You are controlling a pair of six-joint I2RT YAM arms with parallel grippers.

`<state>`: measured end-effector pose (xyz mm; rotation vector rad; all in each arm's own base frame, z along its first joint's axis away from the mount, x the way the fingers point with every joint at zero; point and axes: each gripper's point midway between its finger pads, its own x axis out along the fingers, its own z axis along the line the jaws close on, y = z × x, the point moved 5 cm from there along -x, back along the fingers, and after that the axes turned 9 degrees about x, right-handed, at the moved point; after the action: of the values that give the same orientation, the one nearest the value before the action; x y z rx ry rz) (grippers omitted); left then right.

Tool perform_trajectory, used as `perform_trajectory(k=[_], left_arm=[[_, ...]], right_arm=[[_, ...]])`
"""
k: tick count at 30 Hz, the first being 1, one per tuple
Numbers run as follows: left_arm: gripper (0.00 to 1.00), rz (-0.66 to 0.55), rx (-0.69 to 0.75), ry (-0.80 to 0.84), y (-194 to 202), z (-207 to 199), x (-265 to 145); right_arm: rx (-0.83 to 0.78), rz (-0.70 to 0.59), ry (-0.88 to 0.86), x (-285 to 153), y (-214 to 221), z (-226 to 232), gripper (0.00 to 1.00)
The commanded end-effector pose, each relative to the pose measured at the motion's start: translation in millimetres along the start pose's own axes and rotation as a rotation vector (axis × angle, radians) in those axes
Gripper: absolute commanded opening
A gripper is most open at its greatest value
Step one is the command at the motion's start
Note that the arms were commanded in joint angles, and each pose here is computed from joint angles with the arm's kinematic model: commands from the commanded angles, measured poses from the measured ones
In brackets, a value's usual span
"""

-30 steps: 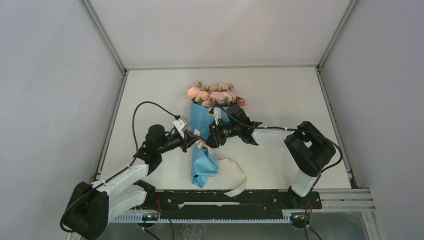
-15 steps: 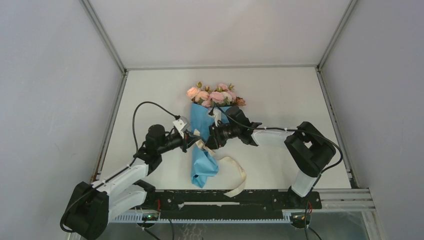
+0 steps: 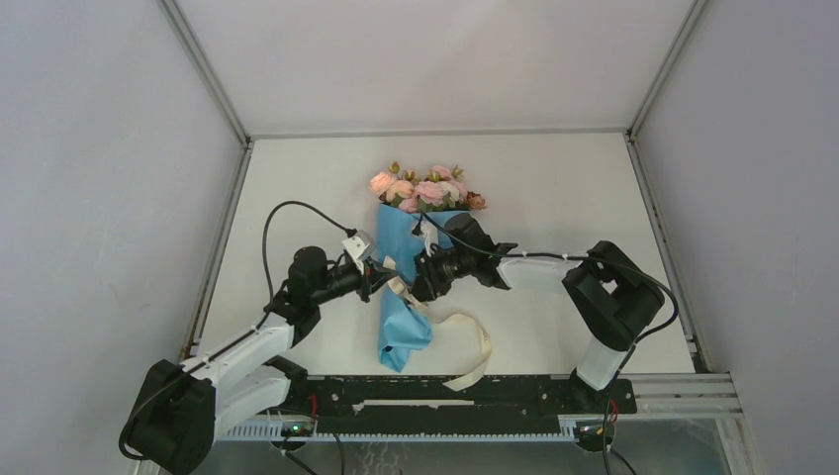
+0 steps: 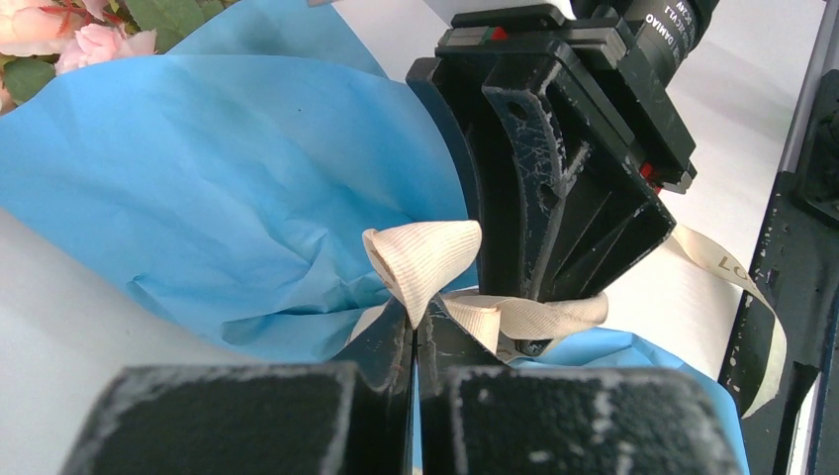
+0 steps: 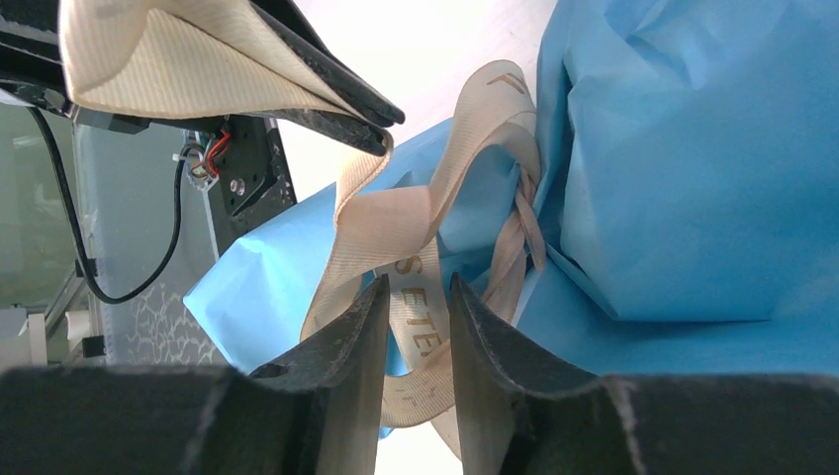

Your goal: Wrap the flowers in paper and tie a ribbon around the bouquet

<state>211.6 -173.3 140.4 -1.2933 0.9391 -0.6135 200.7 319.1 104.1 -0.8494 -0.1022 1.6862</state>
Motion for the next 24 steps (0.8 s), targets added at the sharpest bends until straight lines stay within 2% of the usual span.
perform_trajectory(k=[1, 4, 7, 9, 11, 13, 18, 24], left_arm=[[0.00, -0.045, 0.048, -0.010, -15, 5, -1], [0.00, -0.045, 0.050, -0.009, -16, 5, 0], [0.00, -0.045, 0.051, -0.008, -16, 5, 0], [0.00, -0.043, 0.049, -0.008, -16, 5, -1], [0.00, -0.042, 0.047, -0.009, -16, 5, -1], [0.00, -0.042, 0.046, -0.010, -17, 5, -1], [0.00, -0.022, 0.021, -0.028, -14, 5, -3], [0.00, 0.048, -0.112, -0.138, -3, 14, -6]], right_arm=[[-0.062, -0.004, -0.018, 3, 0, 8, 0.38], [-0.060, 0.007, -0.031, 7, 2, 8, 0.37], [-0.059, 0.012, -0.048, 8, 3, 10, 0.30], [-0.067, 0.011, -0.056, 6, 2, 12, 0.23], [-0.081, -0.001, -0.046, 4, 0, 13, 0.10], [-0.090, -0.026, -0.034, -1, -6, 13, 0.02], [-0.074, -0.123, 0.028, -17, -27, 10, 0.00], [-0.033, -0.235, 0.130, -30, -46, 5, 0.00]])
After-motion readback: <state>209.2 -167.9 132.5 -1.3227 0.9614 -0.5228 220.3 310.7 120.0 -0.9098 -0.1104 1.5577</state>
